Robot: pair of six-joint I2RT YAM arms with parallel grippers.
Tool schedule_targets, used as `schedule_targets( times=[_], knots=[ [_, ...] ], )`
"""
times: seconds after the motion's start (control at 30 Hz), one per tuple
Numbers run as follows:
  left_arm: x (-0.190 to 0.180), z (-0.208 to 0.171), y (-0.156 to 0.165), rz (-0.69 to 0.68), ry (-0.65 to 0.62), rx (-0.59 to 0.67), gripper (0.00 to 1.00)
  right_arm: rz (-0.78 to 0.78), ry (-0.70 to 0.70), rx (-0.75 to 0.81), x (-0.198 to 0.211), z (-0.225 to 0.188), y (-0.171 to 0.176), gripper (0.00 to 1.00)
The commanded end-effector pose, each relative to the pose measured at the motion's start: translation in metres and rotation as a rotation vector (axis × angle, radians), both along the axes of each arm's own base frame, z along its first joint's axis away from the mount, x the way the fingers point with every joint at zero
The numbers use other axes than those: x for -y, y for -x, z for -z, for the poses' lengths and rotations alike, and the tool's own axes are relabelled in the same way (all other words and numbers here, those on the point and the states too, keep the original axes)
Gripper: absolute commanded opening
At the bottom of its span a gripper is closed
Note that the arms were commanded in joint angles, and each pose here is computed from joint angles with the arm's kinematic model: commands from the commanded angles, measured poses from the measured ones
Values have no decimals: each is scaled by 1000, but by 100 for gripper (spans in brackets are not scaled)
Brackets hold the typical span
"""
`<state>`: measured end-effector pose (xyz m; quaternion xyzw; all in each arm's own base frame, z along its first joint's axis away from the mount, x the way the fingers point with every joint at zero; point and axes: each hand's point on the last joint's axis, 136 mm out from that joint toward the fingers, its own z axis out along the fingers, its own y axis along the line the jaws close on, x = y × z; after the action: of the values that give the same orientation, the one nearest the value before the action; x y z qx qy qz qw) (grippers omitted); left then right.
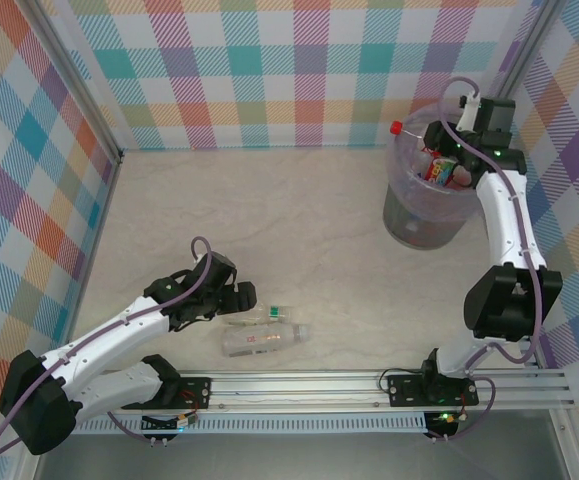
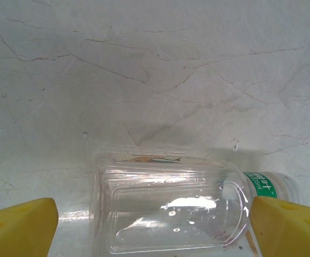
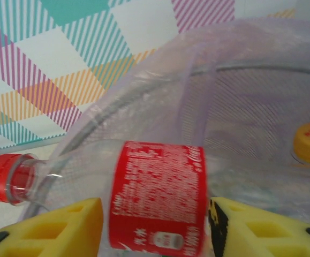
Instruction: Put the plastic bottles in the bin
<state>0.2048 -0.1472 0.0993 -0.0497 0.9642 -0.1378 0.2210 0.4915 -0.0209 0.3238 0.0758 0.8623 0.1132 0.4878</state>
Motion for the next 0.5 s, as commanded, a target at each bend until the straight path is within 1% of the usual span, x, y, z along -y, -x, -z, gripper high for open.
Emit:
schedule_targets(
  times=[0.0, 0.1, 0.17, 0.27, 0.4, 0.47],
  knots=[
    [-3, 3, 3, -7, 3, -16, 92, -22, -52, 18, -5, -27, 11, 62],
    [-5, 6, 4, -19, -6, -27, 93, -44, -39, 92, -10, -67, 27, 74],
    [-9, 7, 4, -49, -13, -28, 94, -82, -51, 138, -20, -89, 43, 78],
    [-9, 4, 4, -106, 23, -34, 95, -143, -93, 190, -35, -110, 71, 83],
    [-9, 3, 12, -176, 83, -75, 96, -183, -137, 195, -48, -113, 100, 87],
    [-15, 5, 18, -222, 70, -92, 97, -203, -162, 183, -55, -107, 114, 88]
  ],
)
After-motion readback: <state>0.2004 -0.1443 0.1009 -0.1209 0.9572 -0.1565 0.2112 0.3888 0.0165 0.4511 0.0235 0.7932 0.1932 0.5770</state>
